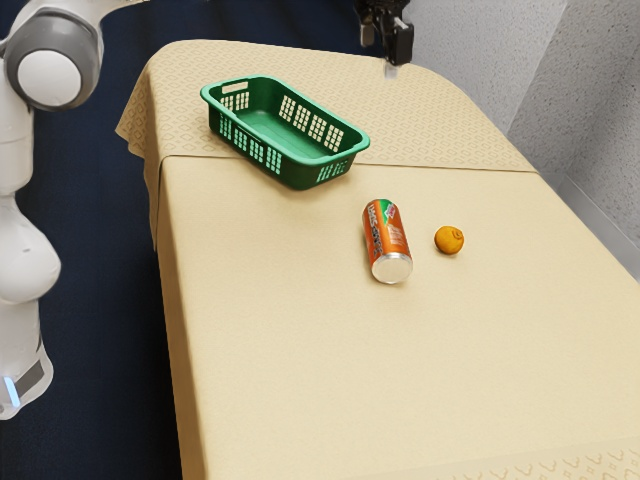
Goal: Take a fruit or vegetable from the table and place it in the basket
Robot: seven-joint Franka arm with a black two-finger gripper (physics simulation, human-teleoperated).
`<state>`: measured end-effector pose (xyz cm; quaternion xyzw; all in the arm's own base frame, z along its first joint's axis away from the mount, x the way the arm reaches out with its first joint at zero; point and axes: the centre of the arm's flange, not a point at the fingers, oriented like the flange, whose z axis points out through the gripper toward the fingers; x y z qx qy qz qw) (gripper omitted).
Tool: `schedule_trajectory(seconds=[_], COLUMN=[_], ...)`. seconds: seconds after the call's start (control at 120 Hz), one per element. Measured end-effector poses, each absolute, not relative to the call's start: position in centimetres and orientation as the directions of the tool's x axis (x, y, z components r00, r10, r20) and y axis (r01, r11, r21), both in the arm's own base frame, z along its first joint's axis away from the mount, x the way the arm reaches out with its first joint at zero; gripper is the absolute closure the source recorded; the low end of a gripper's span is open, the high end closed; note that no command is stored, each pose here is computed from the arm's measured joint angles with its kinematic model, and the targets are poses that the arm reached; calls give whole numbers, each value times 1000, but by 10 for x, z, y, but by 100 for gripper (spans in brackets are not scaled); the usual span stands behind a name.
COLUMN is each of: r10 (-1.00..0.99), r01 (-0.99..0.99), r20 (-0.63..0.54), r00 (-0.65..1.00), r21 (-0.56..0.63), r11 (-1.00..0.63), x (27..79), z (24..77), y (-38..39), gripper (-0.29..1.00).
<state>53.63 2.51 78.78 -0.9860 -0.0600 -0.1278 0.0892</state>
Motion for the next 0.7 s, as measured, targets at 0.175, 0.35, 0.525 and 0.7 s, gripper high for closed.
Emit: schedule_trajectory(seconds=[0.175,0.35,0.525,0.7], r10=[67,75,-25,-169], r01=[104,79,-24,-171], r20=[218,61,52,210], r00=[974,995,998,963], r21=[-161,-63,-20,-11], r11=[-982,-995,-1000,-985], x=[545,602,636,689], z=[767,675,629,591], y=[11,46,54,76], gripper=[0,0,0,0])
